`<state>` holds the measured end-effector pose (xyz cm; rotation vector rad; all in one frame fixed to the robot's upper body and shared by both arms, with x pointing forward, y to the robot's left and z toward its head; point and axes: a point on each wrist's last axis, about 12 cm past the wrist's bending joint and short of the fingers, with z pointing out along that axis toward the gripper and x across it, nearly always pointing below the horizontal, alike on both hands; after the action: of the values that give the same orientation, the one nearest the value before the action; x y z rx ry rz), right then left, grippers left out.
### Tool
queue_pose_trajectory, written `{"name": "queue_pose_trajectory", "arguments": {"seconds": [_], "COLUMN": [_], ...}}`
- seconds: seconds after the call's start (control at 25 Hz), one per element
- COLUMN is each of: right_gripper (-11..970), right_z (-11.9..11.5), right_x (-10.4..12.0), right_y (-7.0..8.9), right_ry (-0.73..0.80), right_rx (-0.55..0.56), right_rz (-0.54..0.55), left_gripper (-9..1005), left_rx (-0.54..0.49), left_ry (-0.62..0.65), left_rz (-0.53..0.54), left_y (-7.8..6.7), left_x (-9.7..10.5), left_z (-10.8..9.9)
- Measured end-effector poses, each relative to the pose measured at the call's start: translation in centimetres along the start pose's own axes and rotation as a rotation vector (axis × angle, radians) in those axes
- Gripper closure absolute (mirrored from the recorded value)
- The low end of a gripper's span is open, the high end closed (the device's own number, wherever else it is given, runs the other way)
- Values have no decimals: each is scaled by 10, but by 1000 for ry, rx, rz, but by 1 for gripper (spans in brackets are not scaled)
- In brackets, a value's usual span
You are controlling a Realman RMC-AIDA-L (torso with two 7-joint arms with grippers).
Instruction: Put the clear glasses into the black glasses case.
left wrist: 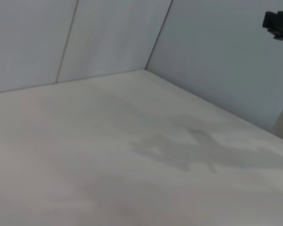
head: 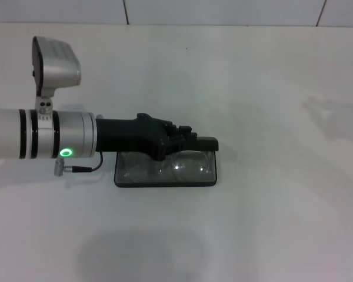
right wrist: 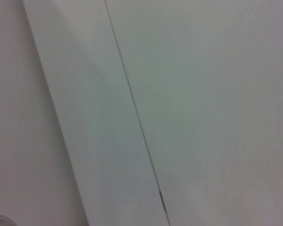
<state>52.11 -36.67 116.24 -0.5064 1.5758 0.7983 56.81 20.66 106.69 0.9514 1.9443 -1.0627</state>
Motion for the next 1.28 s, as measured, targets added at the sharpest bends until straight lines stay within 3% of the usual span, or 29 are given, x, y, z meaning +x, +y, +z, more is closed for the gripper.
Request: {"name": "queue_pose_trajectory", "arguments": {"seconds": [0.4, 0.6, 0.84, 1.0, 1.28], "right_gripper": [807, 806, 806, 805, 777], "right_z": [4, 7, 14, 28, 49], "right_x": [1, 3, 7, 11, 16], "right_y": [1, 0, 4, 16, 35], "right_ry": [2, 2, 53, 118, 74], "right_rx": [-15, -23, -61, -189, -391], "right_rz": [2, 10, -7, -63, -66], "left_gripper": [752, 742, 730, 722, 708], "left_rx": [32, 142, 300, 255, 230], "left_ry": [62, 28, -198, -353, -376], "left_rz": [23, 80, 178, 250, 335], "left_y": [-7, -21, -45, -52, -59], "left_x": [15, 13, -15, -23, -26], "left_z": [3, -4, -42, -75, -92]}}
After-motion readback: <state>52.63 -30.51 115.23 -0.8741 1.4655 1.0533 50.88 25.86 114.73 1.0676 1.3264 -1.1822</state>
